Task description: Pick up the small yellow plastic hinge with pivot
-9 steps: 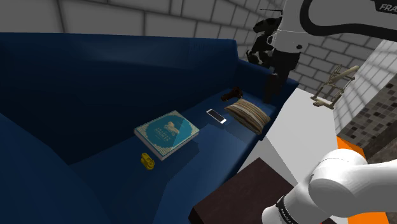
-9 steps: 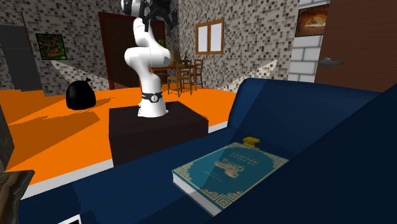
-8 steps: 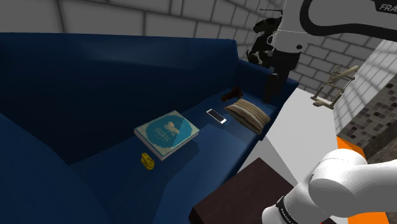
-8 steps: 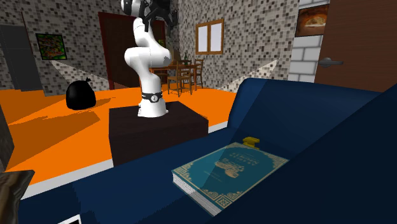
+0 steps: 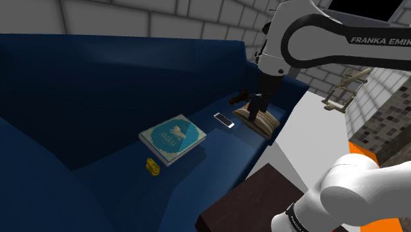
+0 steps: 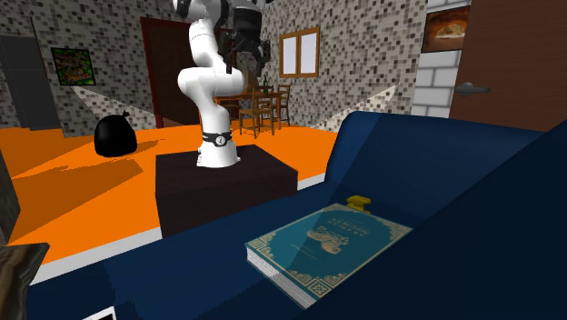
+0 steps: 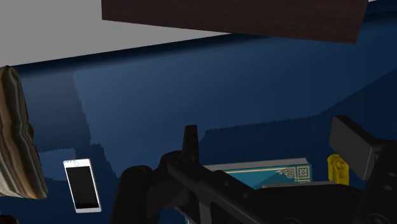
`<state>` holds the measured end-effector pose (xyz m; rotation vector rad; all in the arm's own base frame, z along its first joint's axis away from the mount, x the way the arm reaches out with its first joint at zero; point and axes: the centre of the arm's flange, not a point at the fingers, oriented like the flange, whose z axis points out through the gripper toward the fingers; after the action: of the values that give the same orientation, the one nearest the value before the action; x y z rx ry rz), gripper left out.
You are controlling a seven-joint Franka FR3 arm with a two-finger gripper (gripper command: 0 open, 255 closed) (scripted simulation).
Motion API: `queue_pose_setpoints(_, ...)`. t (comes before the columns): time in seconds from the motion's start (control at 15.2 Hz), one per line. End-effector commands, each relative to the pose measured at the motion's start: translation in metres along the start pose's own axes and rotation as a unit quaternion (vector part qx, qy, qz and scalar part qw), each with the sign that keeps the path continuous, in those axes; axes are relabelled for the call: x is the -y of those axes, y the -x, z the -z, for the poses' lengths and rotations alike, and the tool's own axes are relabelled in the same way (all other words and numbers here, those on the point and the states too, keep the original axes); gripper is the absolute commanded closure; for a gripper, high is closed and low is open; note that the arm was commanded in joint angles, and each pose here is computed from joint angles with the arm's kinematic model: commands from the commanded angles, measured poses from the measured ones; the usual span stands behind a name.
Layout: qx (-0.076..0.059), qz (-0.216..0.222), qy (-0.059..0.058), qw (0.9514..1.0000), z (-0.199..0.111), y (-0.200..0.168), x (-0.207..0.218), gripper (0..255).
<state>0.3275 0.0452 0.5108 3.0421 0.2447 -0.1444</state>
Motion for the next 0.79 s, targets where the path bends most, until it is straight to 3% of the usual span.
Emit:
queue_pose_setpoints(0.0,-0.008,0.001,-0.004,1.0000,-0.020,-0.011,0.014,0)
queue_pose_setpoints(0.73,-0.046,0.005,-0.024,0.9986,-0.117,-0.081,0.079,0)
